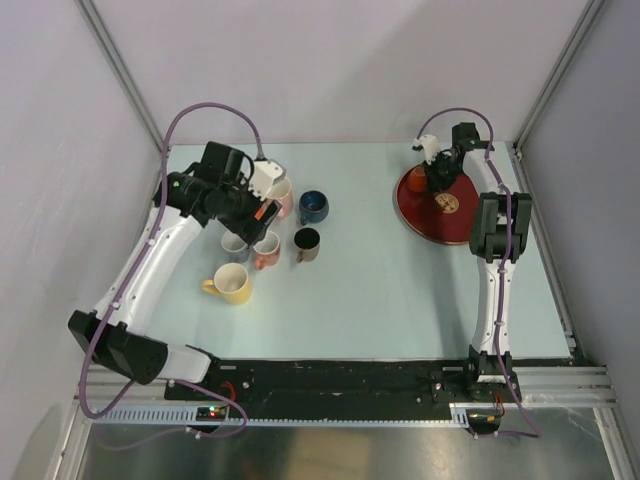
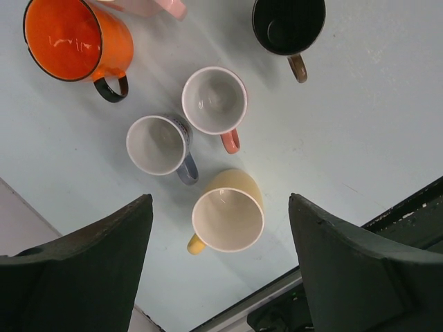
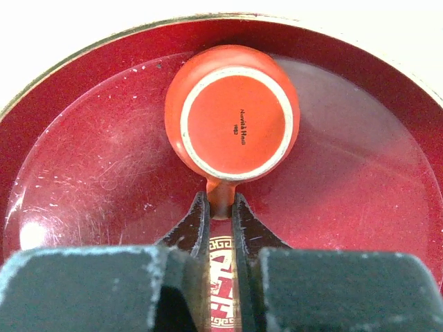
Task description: Turn the mug right side up
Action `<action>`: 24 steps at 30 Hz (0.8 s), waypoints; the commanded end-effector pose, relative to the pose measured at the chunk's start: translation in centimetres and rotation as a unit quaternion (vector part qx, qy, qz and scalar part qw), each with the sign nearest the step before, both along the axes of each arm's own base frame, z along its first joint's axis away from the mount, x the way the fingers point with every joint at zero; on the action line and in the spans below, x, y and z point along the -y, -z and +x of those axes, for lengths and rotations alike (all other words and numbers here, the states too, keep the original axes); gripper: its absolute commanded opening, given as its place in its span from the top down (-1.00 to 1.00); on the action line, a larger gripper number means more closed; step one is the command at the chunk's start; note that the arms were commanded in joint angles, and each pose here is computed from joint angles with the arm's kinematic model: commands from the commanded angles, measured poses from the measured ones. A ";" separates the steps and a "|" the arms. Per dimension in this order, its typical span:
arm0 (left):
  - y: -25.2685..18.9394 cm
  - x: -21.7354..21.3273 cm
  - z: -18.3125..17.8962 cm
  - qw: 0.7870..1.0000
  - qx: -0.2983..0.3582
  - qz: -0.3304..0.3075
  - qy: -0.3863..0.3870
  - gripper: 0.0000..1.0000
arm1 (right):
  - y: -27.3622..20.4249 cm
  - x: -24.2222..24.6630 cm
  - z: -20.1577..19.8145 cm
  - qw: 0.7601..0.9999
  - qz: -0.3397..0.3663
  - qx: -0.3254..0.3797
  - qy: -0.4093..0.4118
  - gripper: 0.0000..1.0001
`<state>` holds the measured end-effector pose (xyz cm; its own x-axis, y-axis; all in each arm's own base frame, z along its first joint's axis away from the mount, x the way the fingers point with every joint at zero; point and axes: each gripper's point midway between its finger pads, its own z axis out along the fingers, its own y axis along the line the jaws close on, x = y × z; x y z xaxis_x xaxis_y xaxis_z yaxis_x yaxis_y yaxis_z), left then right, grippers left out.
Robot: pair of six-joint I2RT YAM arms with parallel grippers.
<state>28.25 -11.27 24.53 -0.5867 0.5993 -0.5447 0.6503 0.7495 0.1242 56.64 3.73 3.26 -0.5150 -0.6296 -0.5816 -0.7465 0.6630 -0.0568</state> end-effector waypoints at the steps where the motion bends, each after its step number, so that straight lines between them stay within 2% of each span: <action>1: -2.0 1.1 1.9 0.999 0.027 -0.024 0.004 -0.64 | -4.0 -0.2 -0.4 0.999 0.022 0.017 0.016 0.99; 9: -4.9 2.9 6.5 0.996 0.065 -0.055 -0.026 -0.69 | -14.4 -4.0 -2.3 0.983 0.170 0.043 0.046 1.00; 14: -9.0 4.3 9.3 0.986 0.107 -0.122 -0.030 -0.72 | -20.4 -9.3 -4.3 0.964 0.262 0.046 0.030 1.00; 20: -14.3 5.2 12.7 0.966 0.157 -0.200 -0.048 -0.74 | -28.2 -15.9 -6.3 0.921 0.370 0.122 -0.027 1.00; 24: -17.6 6.8 14.0 0.943 0.157 -0.291 -0.028 -0.75 | -32.9 -19.9 -7.6 0.884 0.441 0.146 -0.054 1.00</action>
